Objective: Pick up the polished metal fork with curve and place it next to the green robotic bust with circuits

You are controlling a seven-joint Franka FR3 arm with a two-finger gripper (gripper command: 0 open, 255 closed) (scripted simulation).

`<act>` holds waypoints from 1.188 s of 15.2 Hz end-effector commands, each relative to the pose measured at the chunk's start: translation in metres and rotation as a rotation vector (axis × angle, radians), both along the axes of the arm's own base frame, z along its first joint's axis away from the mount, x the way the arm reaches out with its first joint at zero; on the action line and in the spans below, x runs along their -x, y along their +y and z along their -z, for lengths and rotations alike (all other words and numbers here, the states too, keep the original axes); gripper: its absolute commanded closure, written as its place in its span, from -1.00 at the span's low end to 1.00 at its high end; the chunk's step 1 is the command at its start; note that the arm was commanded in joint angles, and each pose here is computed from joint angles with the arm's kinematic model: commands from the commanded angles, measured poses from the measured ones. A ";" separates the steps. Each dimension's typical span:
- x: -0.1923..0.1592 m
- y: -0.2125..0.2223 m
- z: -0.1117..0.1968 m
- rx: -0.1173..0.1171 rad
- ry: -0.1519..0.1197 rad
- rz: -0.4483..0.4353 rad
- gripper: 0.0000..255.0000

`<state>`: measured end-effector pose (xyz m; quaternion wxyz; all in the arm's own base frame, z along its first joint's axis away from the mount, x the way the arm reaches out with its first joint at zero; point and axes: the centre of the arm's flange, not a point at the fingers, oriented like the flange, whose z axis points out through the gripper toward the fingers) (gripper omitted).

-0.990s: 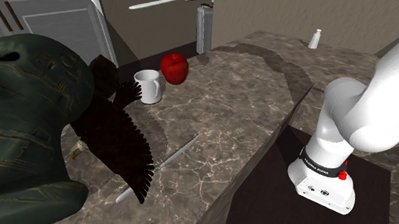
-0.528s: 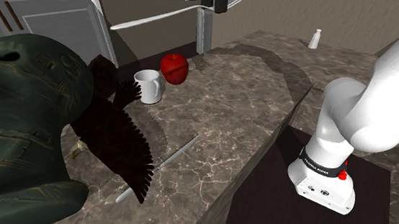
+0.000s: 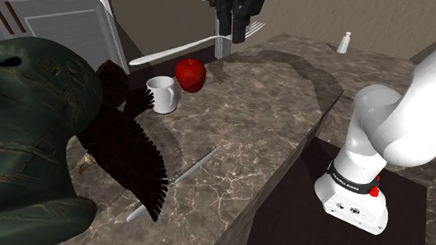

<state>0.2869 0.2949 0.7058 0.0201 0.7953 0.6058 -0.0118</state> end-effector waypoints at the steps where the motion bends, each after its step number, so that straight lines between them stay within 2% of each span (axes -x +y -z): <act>1: 0.001 0.000 0.010 0.000 0.000 0.000 1.00; 18: 0.001 0.000 0.100 0.000 0.000 0.000 1.00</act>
